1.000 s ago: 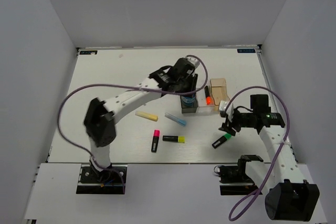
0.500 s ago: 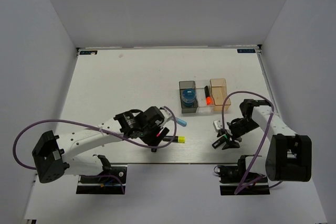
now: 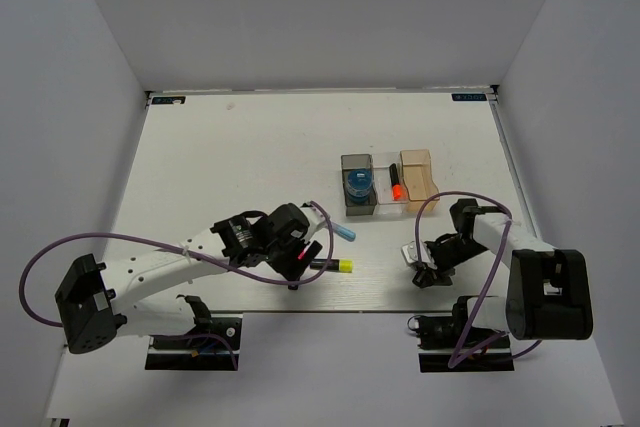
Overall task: Sort the stationery into containers
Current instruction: Grab a piece of stationery with the right arm
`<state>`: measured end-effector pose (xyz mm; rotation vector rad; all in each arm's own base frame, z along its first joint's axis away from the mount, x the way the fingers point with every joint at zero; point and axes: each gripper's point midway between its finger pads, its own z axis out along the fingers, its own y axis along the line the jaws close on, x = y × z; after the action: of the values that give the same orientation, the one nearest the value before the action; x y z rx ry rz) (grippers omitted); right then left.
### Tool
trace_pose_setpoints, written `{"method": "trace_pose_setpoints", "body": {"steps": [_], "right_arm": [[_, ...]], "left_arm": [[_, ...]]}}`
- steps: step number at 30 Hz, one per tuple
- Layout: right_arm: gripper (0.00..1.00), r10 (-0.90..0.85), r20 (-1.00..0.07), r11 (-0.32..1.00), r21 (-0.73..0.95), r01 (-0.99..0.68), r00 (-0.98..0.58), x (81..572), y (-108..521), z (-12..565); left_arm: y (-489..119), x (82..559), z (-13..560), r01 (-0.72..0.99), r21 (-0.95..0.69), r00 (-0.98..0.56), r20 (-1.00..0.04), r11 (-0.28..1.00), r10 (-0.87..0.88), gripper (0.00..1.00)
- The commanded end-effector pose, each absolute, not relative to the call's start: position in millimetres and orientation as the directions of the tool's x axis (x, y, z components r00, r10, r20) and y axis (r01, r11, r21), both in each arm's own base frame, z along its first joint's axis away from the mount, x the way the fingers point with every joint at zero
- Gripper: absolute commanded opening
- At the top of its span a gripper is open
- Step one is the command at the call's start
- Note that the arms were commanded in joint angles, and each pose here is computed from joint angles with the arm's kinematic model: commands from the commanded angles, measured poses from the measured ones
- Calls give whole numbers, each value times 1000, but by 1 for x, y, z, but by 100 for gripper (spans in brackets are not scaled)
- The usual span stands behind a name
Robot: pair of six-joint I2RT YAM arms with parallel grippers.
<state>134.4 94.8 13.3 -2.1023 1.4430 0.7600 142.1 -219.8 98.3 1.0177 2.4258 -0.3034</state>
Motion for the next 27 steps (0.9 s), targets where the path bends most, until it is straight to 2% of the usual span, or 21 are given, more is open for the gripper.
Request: {"method": "trace_pose_setpoints", "body": {"steps": [1,7,14,17,22,24,25,27], "right_arm": [[64,-656,-567,-453,-232,-861,498,161,88,-1],[61,-707,-443,-526,-192,-828,552,163,63,-22],[55,-692,-384,-631,-91,-771,612,167,42,-18],[55,-676,-314,-680,-84,-728,667,177,32,-22],[55,-694,-301,-671,-58,-739,654,179,27,-30],[50,-693,-289,-676,-59,-735,661,179,26,-35],[37,-694,-286,-677,-55,-734,661,178,25,-37],[18,-703,-290,-667,-44,-743,649,174,24,-40]], "left_arm": [[-223,144,105,722,-19,-582,-558,691,592,80],[-230,142,103,725,-46,-591,-554,687,587,80],[-253,140,93,752,-68,-585,-529,656,615,80],[-262,140,92,767,-59,-571,-517,639,637,80],[-270,142,89,776,-43,-558,-510,629,654,80],[-271,144,88,775,-38,-558,-512,631,654,80],[-272,146,88,774,-33,-555,-518,633,651,80],[-276,148,90,776,-30,-547,-529,630,649,79]]}}
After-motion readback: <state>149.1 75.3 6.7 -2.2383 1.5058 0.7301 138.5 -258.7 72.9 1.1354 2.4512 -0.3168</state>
